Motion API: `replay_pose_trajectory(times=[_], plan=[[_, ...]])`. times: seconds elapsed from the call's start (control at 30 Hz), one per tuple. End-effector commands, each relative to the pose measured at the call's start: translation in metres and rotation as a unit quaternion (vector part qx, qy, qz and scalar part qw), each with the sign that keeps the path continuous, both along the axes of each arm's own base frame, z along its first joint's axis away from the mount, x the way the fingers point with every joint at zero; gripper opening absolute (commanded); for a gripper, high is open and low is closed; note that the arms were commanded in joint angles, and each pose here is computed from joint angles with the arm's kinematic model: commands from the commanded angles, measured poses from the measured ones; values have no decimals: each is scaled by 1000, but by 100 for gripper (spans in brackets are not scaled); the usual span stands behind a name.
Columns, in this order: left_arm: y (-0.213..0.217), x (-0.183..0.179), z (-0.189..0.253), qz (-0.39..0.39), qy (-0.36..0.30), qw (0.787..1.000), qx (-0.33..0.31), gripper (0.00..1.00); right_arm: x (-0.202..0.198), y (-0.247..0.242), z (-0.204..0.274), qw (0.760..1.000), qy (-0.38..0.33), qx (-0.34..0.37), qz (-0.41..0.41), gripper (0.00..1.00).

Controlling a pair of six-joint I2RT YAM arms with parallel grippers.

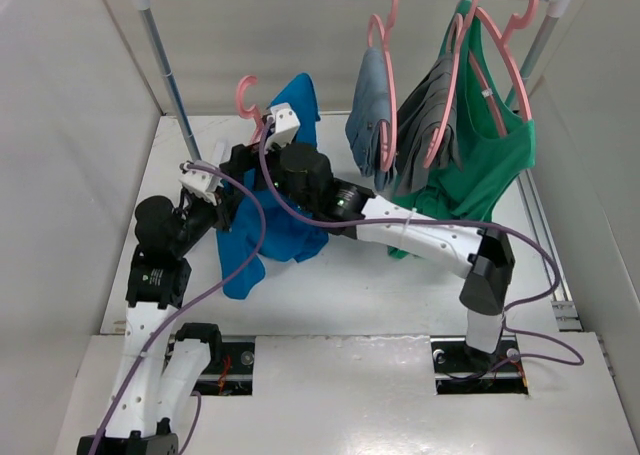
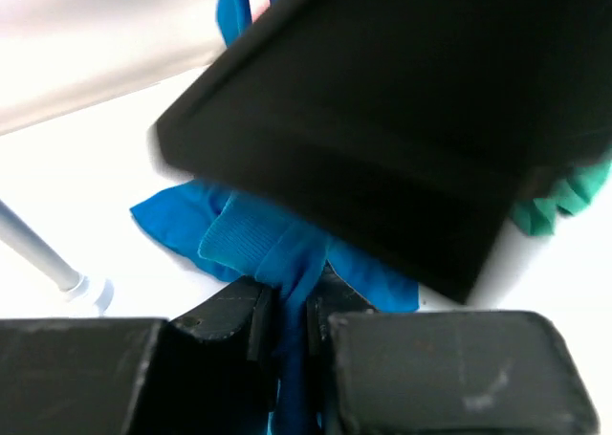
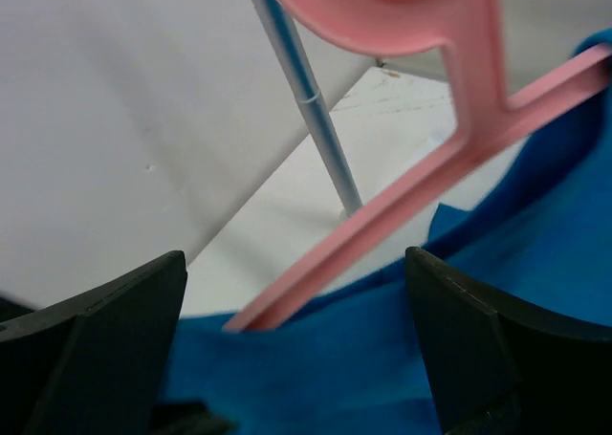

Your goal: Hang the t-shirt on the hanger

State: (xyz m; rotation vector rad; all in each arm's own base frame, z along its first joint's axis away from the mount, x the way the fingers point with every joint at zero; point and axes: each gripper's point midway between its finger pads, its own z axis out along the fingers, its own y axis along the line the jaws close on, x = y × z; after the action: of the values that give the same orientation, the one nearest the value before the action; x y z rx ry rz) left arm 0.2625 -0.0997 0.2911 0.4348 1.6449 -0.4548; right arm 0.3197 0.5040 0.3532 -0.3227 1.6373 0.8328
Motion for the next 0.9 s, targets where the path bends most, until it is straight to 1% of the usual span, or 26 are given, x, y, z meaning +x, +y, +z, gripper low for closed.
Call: replay_pose_trajectory(times=[0.0,0.1,0.23,0.27,0.37,0.47,0.53,0.57,0.6,0.67,0.7,0.73,0.8,0.83,0.87], plan=[[10,4,41,37,-70,997,-18,0,-16,-27,78,995,-92,25,13,100],[14,3,45,51,-75,996,-18,0,-22,-42,98,992,-126,14,14,100],[18,1,51,60,-85,995,-10,0,-30,-60,105,989,-144,1,11,100],[22,0,66,71,-103,992,-7,0,-31,-64,106,989,-145,2,11,100],[30,-2,84,90,-125,988,6,0,-38,-81,108,989,-148,-1,5,100],[35,-17,112,98,-156,983,18,0,-45,-100,106,989,-151,-7,-2,100],[41,-25,123,112,-167,979,25,0,-44,-110,92,990,-142,-19,-15,100],[43,-27,126,116,-167,979,25,0,-47,-120,98,989,-147,-17,-21,100],[45,-33,138,122,-185,975,27,0,-49,-122,96,989,-147,-18,-21,100],[47,-37,145,127,-189,973,26,0,-50,-127,89,989,-143,-24,-24,100],[47,-39,151,127,-195,972,25,0,-52,-131,95,989,-146,-18,-25,100],[50,-44,165,134,-212,968,21,0,-52,-131,89,989,-144,-23,-24,100],[49,-43,177,134,-223,965,14,0,-52,-131,89,989,-144,-23,-24,100],[50,-35,181,139,-222,965,14,0,-51,-131,89,989,-146,-27,-25,100],[50,-34,192,139,-230,963,8,0,-51,-131,89,989,-146,-27,-25,100]])
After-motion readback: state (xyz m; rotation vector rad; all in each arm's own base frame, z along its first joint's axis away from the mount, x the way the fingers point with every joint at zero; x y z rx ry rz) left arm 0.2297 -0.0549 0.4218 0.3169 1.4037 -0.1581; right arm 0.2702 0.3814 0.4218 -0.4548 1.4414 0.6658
